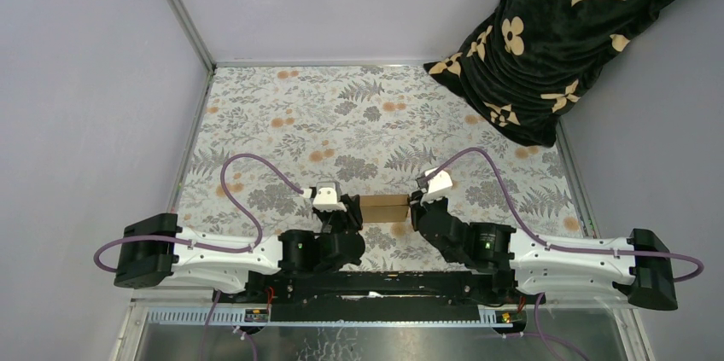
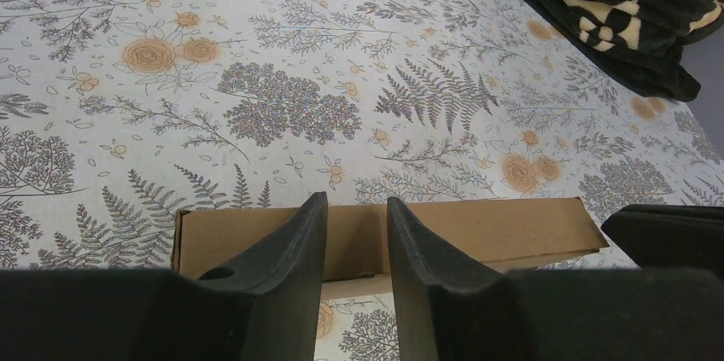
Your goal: Fold the paper box
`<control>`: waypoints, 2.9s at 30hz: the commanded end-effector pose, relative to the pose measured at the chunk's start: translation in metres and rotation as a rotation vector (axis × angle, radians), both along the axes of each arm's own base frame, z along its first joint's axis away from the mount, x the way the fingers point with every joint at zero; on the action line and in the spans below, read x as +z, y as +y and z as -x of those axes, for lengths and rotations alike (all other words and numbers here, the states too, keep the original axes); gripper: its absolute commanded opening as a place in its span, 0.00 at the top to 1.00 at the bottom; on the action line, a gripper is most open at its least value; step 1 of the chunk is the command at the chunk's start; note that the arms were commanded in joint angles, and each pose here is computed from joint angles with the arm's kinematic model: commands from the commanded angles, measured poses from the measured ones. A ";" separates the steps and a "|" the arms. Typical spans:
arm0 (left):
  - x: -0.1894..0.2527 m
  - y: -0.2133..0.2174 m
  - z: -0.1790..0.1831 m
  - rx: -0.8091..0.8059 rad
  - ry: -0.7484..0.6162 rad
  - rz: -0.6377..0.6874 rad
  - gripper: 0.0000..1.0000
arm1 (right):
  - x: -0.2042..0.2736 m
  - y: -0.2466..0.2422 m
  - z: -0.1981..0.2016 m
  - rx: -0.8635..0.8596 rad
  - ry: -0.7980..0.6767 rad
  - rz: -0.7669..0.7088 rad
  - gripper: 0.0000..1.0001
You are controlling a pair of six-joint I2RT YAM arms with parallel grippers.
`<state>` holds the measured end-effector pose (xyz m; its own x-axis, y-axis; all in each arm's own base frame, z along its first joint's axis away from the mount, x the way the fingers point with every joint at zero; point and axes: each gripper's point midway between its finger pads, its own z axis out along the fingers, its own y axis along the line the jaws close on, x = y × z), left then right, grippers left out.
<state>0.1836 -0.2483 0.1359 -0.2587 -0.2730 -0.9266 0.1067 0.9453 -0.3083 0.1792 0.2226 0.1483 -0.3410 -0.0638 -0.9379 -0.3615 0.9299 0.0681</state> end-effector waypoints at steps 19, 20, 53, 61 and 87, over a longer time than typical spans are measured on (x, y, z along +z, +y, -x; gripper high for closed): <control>-0.066 0.016 0.023 -0.113 0.155 -0.202 0.60 | -0.113 -0.022 0.036 -0.126 0.305 -0.028 0.87; -0.064 0.017 0.022 -0.110 0.151 -0.201 0.60 | -0.109 -0.020 0.035 -0.123 0.298 -0.035 0.86; 0.054 0.036 0.009 -0.175 0.139 -0.045 0.58 | 0.058 0.059 -0.052 0.117 0.233 0.072 0.42; 0.043 0.021 0.062 -0.346 0.276 0.032 0.56 | 0.049 0.077 -0.085 0.172 0.308 0.073 0.41; -0.058 0.023 0.098 -0.198 0.213 0.153 0.45 | -0.026 0.118 -0.076 0.358 0.592 0.048 0.42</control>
